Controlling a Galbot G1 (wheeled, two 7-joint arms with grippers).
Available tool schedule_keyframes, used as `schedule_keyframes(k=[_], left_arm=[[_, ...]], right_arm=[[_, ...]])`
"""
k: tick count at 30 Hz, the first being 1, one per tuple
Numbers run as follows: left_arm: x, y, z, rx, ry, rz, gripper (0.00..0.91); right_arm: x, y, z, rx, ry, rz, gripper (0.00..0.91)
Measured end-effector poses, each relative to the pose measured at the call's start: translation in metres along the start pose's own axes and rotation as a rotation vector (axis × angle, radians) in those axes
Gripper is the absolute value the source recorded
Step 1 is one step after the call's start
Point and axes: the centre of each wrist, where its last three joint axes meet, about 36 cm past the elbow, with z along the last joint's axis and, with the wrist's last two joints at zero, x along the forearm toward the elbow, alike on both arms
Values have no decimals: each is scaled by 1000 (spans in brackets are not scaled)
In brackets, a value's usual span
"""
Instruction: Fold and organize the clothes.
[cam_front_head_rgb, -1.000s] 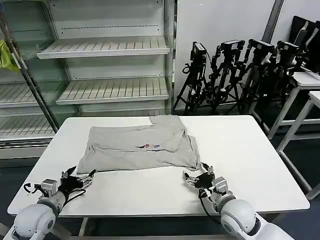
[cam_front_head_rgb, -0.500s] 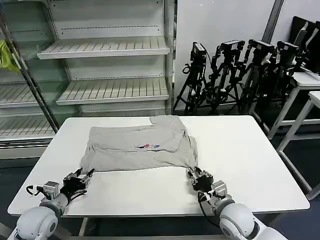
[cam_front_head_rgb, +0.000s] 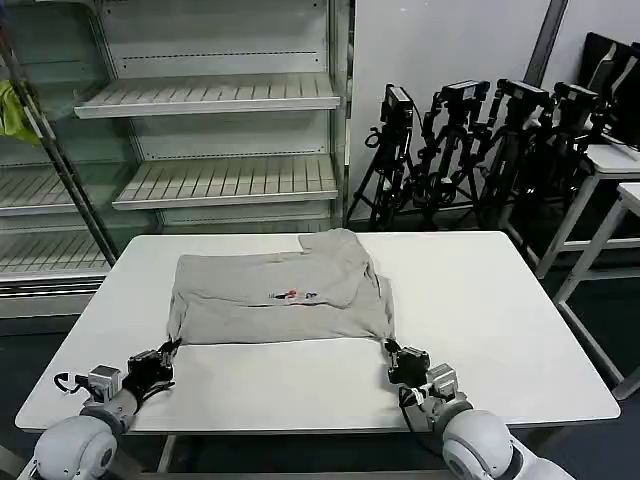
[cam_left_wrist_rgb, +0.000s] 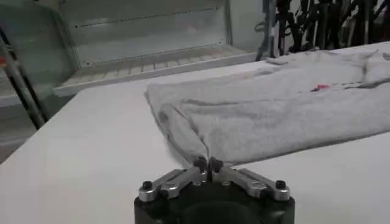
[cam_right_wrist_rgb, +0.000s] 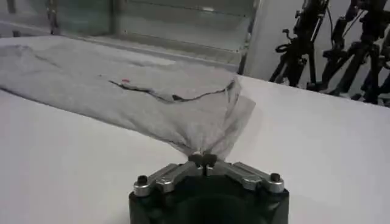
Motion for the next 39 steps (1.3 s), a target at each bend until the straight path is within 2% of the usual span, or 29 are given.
schedule_keyframes(k=[14, 22, 23, 24, 30, 39], left_arm=[[36, 1, -1, -40, 39, 9, 50], [68, -13, 2, -58, 57, 27, 50], [71, -14, 3, -60, 60, 30, 50], [73, -16, 4, -61, 62, 33, 50], [83, -25, 4, -65, 58, 46, 50], [89, -31, 3, -66, 55, 61, 50]], right_arm=[[58, -25, -5, 51, 46, 27, 0], [93, -22, -2, 68, 67, 23, 0], [96, -21, -2, 69, 67, 22, 595], [98, -20, -2, 69, 67, 21, 907], [103, -18, -5, 82, 54, 19, 907], [86, -23, -15, 75, -16, 22, 907]])
